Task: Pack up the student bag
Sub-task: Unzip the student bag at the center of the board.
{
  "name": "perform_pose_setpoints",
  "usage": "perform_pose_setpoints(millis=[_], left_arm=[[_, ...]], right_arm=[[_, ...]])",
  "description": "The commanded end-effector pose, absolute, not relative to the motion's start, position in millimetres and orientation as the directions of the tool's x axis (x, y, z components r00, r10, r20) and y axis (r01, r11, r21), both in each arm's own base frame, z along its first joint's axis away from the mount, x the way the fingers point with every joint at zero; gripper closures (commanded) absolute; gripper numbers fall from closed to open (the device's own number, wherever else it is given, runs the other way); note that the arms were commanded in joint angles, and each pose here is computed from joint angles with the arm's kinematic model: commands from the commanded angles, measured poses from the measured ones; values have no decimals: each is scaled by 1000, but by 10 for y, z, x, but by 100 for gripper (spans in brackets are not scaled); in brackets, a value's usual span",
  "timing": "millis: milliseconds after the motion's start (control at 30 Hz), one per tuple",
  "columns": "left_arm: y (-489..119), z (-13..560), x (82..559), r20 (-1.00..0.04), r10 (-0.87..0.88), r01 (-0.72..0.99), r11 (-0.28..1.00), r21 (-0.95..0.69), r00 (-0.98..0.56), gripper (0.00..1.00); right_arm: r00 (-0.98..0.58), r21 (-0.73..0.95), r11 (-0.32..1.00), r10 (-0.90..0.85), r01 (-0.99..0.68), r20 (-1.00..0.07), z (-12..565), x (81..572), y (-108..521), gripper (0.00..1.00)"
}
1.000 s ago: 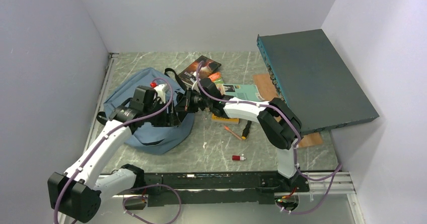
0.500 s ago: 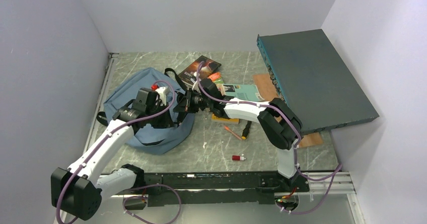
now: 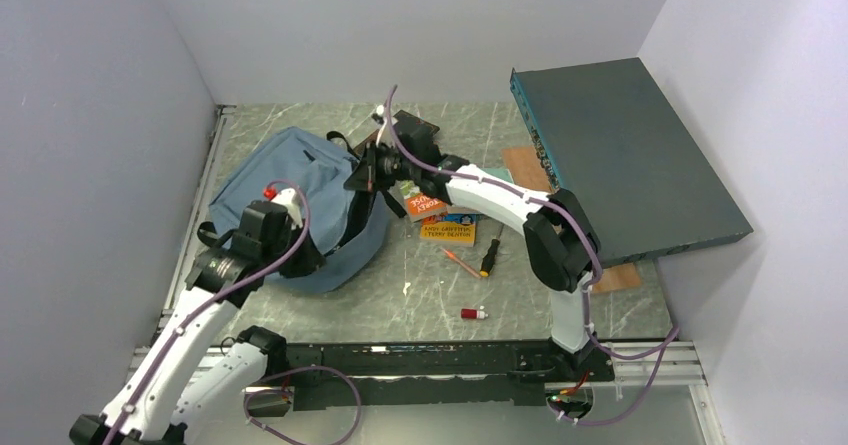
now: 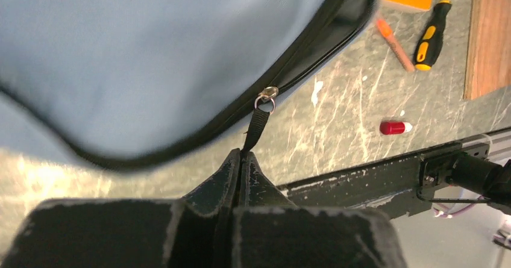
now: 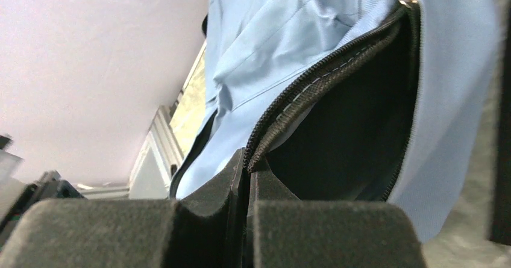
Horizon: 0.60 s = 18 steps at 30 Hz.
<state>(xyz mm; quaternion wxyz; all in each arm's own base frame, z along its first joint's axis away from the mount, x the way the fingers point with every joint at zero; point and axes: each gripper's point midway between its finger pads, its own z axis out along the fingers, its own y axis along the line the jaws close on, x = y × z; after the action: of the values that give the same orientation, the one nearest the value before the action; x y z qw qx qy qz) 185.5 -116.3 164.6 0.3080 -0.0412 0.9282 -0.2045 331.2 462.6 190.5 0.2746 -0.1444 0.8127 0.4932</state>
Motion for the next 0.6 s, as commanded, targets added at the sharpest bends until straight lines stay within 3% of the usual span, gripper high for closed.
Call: perform_pose_setpoints(millis=[0,133,167,233,333,467,567], left_arm=[[-1000,1351,1439,-413,-298,-126,910,-395,-861,100],[-1037,1448,1528,-489,-305,-72,896,-438,-817,100],[-1065,1505,1568,-509,-299,-47,892,-449,-807,100],[-1104,1619,1657,-539,-296,-18,887,-461,-788,100],[-1185,1833,1782,-583,-280,43,877,-478,-762,100],[-1284,1991,1891,-612,-266,101,862,-497,-744,100],[-1353,1987,1898,-600,-256,121,848,-515,-758,100]], right_arm=[[-742,654,517,53,-552,-668,2048,3879,4310,100],[-746,655,465,-16,-595,-666,2066,3779,4435,100],[-747,646,474,-38,-598,-664,2030,3729,4451,94],[-751,614,531,-67,-585,-657,1966,3648,4415,70],[-767,600,587,-58,-543,-639,1973,3476,4256,46],[-863,711,594,56,-375,-502,1867,3207,4177,26],[-906,799,532,128,-280,-403,1810,3040,4256,22]])
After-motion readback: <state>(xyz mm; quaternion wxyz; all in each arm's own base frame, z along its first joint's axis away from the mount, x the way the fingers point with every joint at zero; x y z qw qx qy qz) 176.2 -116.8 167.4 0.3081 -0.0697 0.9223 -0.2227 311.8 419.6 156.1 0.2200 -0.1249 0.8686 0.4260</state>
